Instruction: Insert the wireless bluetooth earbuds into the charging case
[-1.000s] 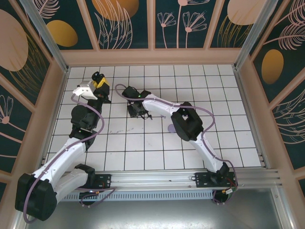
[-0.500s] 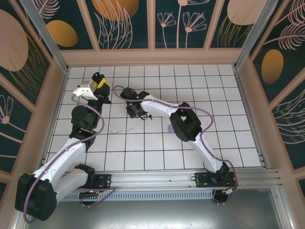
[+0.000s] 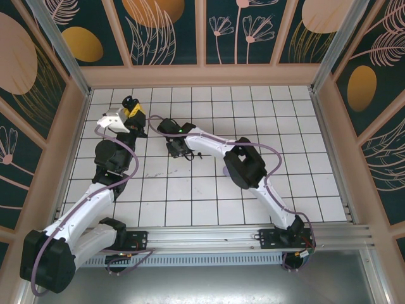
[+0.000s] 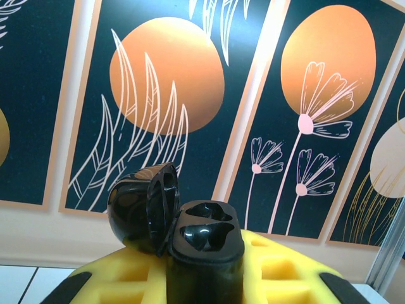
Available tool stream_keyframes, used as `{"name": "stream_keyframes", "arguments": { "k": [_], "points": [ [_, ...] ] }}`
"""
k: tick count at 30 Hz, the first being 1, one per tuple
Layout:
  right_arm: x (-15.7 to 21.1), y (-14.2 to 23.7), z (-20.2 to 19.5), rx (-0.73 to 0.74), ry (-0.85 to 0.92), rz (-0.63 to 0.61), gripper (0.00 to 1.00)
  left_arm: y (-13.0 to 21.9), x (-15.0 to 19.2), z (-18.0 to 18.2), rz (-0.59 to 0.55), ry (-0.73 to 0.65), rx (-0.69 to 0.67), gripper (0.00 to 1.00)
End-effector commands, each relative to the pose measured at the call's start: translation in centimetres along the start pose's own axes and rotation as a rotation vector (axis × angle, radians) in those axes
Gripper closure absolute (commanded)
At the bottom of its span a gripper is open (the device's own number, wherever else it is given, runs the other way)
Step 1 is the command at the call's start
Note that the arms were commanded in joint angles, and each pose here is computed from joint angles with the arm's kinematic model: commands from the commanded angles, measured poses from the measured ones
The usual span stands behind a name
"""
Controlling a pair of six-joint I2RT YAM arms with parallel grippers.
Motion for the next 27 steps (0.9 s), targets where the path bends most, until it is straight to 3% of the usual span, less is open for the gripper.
{"name": "stream_keyframes", "arguments": {
  "k": [1, 7, 13, 27],
  "points": [
    [1.5, -1.5, 0.9, 0.017, 0.040, 0.070, 0.70, 0.1, -0.2, 0.2, -0.025, 0.016, 0.003, 1.00],
    [1.6, -1.4, 0.9, -0.001, 0.026, 0.069, 0.82, 0.0, -0.3, 0.0, -0.023, 0.021, 0.013, 1.00],
    [1.0, 0.0, 0.5, -0.026, -0.001, 0.031, 0.85, -0.1, -0.4, -0.1, -0.020, 0.025, 0.025, 1.00],
    [-1.7, 9.5, -5.4, -0.049, -0.120, -0.212, 0.87, -1.2, 0.6, -1.8, 0.095, -0.051, 0.249, 1.00]
  ]
}}
Point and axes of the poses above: each hand's point on the last joint's axis, 136 mm out from that joint toward the fingers, its own y axis back along the fingers, its own z axis along the line the jaws close on, x = y × z, the point moved 10 cm from there along y, back along the fingers, and after that the axes turned 7 degrees about y, right-handed, at the moved point
